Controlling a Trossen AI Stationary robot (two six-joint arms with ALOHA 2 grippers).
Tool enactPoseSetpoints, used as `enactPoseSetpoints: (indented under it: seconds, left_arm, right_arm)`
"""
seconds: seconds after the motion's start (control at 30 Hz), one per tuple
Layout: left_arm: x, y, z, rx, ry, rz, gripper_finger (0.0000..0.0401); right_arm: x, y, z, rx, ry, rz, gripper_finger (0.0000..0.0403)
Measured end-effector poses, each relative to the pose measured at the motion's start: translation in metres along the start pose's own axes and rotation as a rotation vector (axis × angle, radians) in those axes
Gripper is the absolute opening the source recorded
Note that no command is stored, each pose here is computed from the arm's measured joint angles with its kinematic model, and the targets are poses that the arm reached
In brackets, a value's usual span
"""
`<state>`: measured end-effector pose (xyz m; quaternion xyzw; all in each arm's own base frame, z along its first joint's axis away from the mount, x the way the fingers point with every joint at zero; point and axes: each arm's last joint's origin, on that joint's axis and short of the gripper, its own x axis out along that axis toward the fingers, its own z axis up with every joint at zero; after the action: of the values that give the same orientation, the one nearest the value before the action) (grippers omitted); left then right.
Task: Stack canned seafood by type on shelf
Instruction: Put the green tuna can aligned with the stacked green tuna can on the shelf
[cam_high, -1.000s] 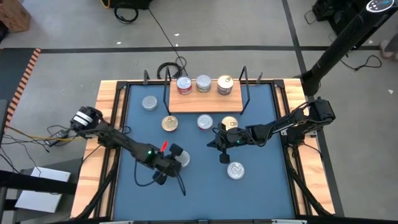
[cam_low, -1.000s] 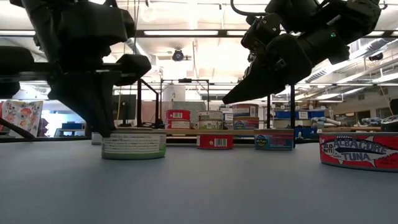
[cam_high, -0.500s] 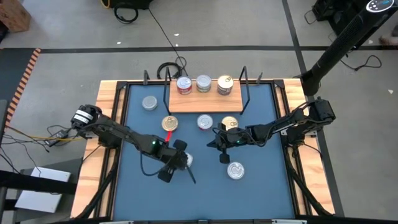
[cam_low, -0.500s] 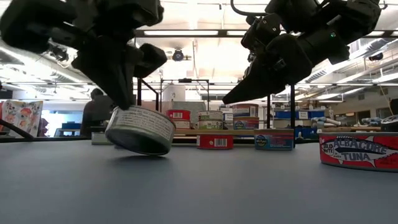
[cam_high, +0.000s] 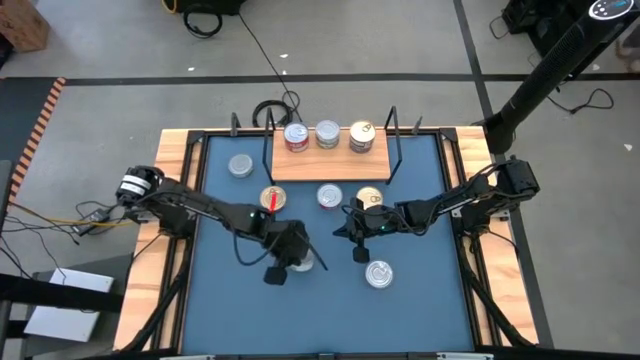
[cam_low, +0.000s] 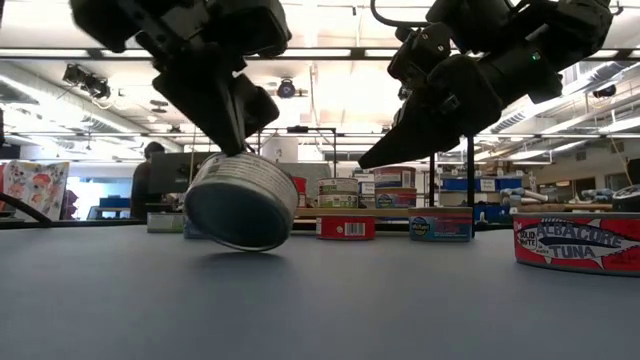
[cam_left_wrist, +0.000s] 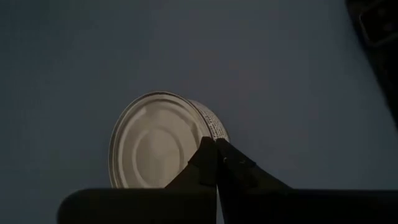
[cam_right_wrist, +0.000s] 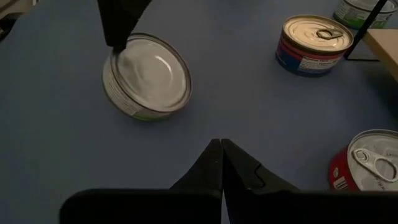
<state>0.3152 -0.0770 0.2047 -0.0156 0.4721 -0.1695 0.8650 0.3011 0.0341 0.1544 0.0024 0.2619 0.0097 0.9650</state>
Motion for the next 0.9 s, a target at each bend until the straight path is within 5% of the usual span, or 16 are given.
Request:
enactPoseSetpoints:
  seconds: [0.4,0.9]
  left_arm:
    - [-0.015,0.035,0.003,-0.173,-0.047,0.034,0.0]
    - [-0.025,0.07,-0.005,-0.304,-0.026,0.149,0.0]
  right_arm:
    - [0.001,-0.01,-0.002,0.195,0.029,-0.006,0.0009]
    - [0.001,-0.015,-0.005,0.249,0.059,-0.019,0.0009]
